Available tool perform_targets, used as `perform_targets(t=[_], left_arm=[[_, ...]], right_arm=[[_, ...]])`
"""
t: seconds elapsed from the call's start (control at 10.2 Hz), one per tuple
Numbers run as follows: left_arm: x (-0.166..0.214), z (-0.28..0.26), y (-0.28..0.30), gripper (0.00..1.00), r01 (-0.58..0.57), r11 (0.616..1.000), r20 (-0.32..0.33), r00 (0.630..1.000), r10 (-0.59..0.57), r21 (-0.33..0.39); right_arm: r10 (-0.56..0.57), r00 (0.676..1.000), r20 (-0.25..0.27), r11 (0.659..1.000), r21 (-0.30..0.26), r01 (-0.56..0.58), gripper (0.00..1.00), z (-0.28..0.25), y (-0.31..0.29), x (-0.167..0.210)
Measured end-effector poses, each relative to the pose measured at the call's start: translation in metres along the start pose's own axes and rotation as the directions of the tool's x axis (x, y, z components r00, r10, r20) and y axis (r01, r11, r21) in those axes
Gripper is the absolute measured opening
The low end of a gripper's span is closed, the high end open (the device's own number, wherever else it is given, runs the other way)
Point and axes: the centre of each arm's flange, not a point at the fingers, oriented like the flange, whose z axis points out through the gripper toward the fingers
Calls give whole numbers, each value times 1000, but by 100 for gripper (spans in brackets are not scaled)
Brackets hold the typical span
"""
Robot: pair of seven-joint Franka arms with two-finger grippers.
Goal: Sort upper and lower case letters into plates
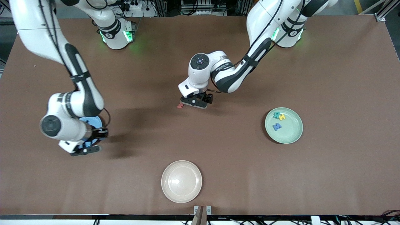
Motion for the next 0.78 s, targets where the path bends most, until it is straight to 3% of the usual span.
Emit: perform_targets(t=[0.49, 0.78], left_arm=[[-6, 29, -3, 100, -3, 1000, 40, 999, 2, 4], [-15, 34, 22, 99, 33, 999, 40, 999, -33, -5]], right_arm=[[-24, 993, 115, 999, 49, 18, 37, 10, 41, -28], [-16, 991, 135, 998, 58, 8, 71, 12, 47, -33]])
